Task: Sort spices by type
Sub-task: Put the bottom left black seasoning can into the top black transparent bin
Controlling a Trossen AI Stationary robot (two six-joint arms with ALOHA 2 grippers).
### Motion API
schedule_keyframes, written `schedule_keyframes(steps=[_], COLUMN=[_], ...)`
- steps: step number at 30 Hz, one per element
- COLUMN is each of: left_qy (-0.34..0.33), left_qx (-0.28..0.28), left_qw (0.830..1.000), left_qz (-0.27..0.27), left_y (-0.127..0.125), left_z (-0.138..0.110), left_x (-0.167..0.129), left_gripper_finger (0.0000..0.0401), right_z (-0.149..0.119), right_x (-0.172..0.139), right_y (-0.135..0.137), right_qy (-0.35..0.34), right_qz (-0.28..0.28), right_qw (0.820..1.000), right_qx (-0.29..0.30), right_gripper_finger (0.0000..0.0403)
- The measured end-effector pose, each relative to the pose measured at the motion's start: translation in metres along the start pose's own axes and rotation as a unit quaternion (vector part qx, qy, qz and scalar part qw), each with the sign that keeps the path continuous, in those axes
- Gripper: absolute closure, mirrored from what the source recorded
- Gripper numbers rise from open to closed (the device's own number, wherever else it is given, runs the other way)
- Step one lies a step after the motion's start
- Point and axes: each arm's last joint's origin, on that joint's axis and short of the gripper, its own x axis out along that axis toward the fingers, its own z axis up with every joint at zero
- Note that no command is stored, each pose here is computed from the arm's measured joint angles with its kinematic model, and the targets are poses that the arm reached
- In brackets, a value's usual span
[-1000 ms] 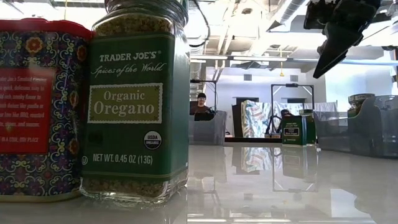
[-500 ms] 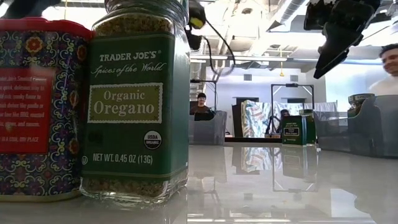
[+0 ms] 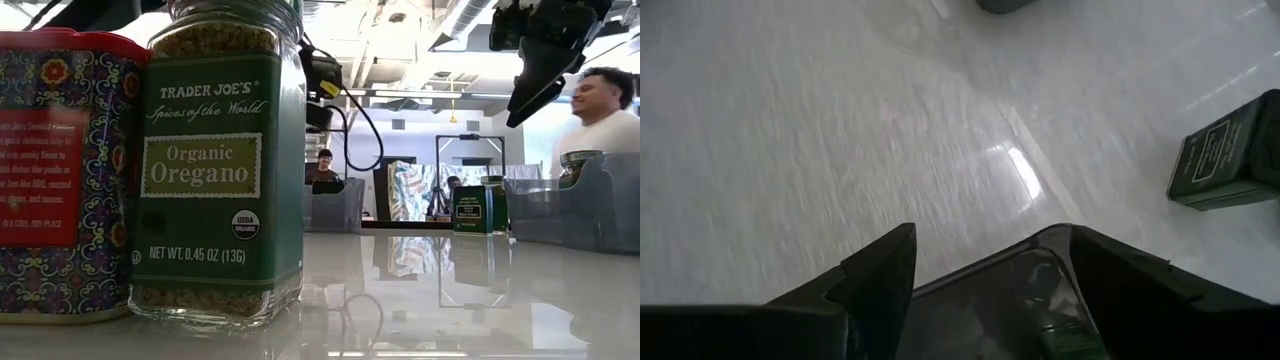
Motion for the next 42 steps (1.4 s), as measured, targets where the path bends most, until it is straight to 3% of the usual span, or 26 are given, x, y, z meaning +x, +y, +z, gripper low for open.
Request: schedule_keyframes(steps=[13, 19, 42], left_qy=[-0.01, -0.005, -0.007], left_qx=[0.023, 0.022, 0.008], left_qw=[1.0, 1.0, 1.0], left_qz=[0.003, 0.012, 0.024], left_y=[0.006, 0.002, 0.001], left_z=[-0.002, -0.001, 0.001], left_x=[0.007, 0.019, 0.019], left_gripper_finger=[0.0268, 0.0268, 0.0246], right_z=[0.002, 0.002, 0.002], right_x=[0.001, 0.001, 0.001], right_y=[-0.004, -0.004, -0.004], right_qy=[-0.002, -0.002, -0.002], right_qz=[-0.008, -0.008, -0.009], right_qw=[1.0, 1.0, 1.0], right_qx=[0.011, 0.011, 0.007], right_gripper_finger=[0.0112, 0.0112, 0.0112])
